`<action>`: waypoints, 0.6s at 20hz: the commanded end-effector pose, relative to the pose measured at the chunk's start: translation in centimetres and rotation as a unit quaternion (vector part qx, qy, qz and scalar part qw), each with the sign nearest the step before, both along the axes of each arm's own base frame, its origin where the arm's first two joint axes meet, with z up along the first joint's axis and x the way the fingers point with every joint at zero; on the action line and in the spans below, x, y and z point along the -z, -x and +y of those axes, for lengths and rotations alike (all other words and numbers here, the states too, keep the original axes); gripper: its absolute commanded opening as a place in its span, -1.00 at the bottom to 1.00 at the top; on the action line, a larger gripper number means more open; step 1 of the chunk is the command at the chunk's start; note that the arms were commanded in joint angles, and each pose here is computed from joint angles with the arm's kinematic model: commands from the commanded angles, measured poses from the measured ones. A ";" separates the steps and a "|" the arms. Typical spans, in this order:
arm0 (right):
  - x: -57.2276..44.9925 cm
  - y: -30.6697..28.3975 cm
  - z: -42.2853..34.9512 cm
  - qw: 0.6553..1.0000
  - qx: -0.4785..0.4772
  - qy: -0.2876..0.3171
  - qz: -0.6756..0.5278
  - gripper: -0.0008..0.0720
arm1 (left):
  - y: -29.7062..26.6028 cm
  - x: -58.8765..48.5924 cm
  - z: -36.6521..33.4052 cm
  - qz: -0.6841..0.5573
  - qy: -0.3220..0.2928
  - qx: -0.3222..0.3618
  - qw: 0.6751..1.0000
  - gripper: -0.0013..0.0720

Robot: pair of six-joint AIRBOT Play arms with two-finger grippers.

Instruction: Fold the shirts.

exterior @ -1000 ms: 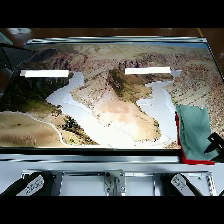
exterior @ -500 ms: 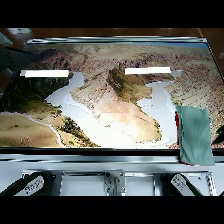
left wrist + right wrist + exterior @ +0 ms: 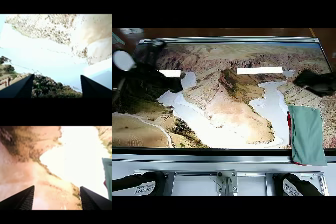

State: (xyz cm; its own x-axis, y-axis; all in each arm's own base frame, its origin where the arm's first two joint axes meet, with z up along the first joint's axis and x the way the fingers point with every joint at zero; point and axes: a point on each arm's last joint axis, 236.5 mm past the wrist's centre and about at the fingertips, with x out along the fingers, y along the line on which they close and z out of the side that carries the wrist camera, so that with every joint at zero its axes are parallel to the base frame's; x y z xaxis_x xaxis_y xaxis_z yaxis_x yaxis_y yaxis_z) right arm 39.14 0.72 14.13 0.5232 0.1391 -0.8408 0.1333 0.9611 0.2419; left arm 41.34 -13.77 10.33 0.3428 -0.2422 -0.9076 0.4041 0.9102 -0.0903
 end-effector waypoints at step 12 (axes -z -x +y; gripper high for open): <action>7.8 1.8 9.2 0.984 -0.095 0.037 0.143 0.93 | 1.0 4.4 -2.0 0.068 -0.047 -0.022 0.996 0.96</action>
